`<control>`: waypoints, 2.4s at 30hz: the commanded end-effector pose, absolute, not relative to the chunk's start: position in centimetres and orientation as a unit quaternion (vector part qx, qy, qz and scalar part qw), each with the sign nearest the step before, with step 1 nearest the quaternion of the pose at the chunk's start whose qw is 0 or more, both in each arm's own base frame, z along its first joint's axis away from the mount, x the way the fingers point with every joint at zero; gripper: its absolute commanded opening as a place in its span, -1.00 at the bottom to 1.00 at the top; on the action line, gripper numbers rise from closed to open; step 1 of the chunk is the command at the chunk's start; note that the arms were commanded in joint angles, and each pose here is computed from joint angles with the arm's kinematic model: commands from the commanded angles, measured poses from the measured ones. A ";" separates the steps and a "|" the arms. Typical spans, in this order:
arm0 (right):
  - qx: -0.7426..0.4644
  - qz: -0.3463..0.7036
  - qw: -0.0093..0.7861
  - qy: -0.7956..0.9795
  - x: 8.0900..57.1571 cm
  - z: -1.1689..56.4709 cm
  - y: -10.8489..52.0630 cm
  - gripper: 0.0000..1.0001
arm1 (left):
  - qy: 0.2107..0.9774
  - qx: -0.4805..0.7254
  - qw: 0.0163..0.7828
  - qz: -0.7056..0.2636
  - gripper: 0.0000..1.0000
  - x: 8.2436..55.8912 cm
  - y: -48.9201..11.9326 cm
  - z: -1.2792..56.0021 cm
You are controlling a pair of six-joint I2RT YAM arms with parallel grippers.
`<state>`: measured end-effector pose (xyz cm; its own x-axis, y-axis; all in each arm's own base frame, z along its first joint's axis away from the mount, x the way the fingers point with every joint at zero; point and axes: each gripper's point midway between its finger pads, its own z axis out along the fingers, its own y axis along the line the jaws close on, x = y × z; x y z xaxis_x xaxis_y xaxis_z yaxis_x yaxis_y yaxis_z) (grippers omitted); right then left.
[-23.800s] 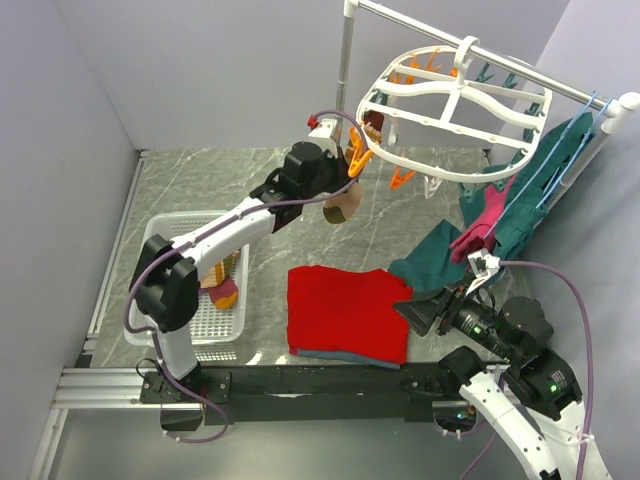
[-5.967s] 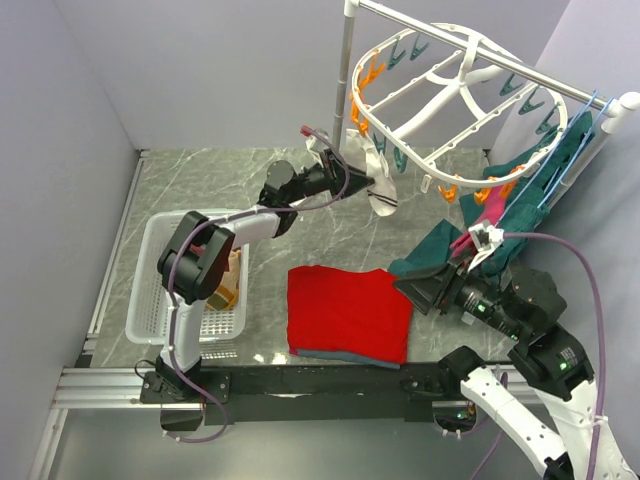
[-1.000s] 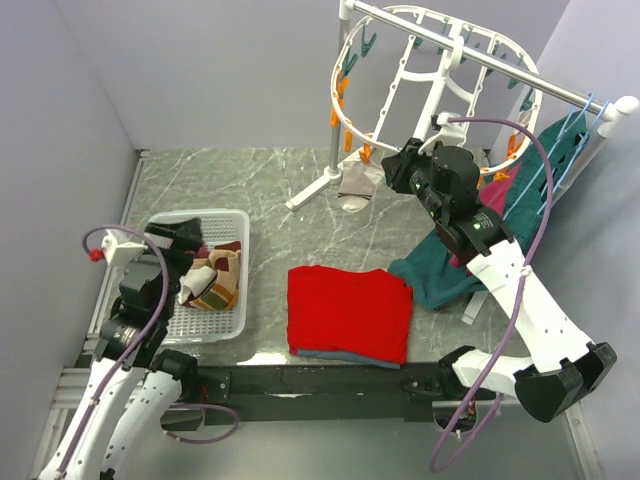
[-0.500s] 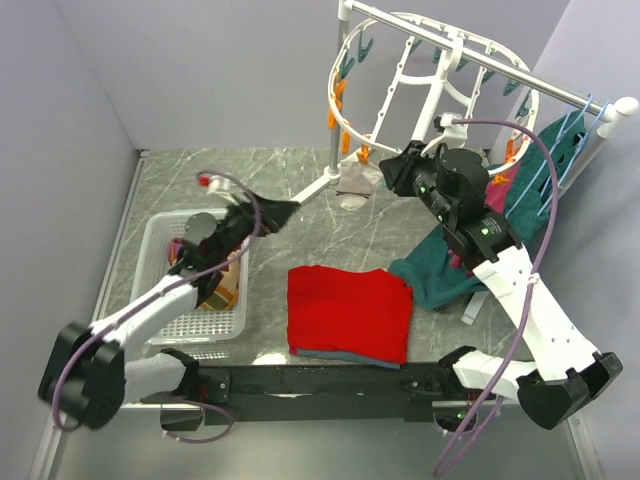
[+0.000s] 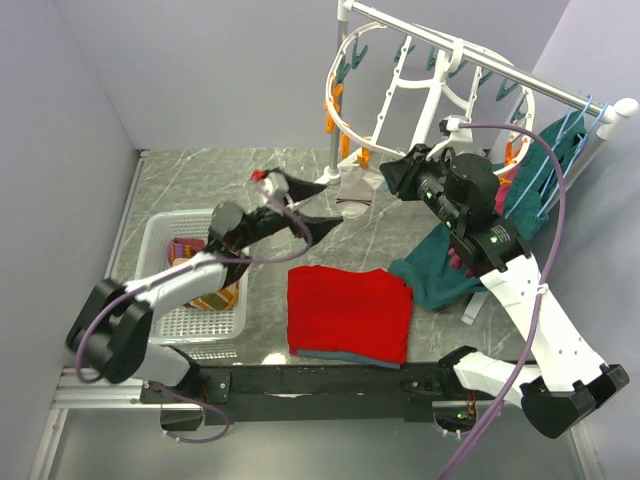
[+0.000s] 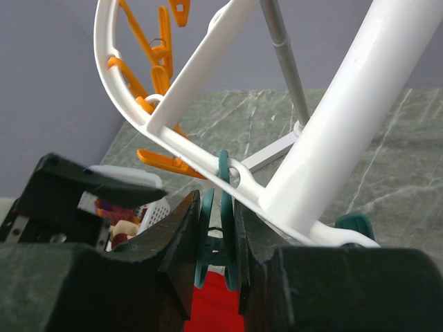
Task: Remove the socks clipped to the hanger
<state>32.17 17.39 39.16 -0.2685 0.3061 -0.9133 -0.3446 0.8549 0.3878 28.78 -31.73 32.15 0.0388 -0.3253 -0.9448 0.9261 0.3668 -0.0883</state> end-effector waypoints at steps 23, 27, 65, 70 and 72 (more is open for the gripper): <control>-0.055 0.278 0.546 0.788 29.4 35.5 18.2 -0.75 | 0.481 0.412 0.533 -0.561 -0.32 35.1 -39.5 29.0; -0.055 0.269 0.544 0.793 29.2 35.2 17.8 -0.40 | 0.498 0.400 0.540 -0.548 -0.60 34.0 -39.8 29.9; -0.045 0.361 0.591 0.720 24.1 43.5 17.2 0.84 | 0.439 0.397 0.428 -0.683 -0.89 16.3 -41.3 38.6; -0.038 0.360 0.606 0.708 24.9 44.8 17.2 0.81 | 0.434 0.406 0.421 -0.685 -0.88 15.5 -41.6 39.1; -0.037 0.357 0.608 0.708 25.4 44.8 17.3 0.78 | 0.428 0.409 0.419 -0.688 -0.87 15.0 -41.7 39.3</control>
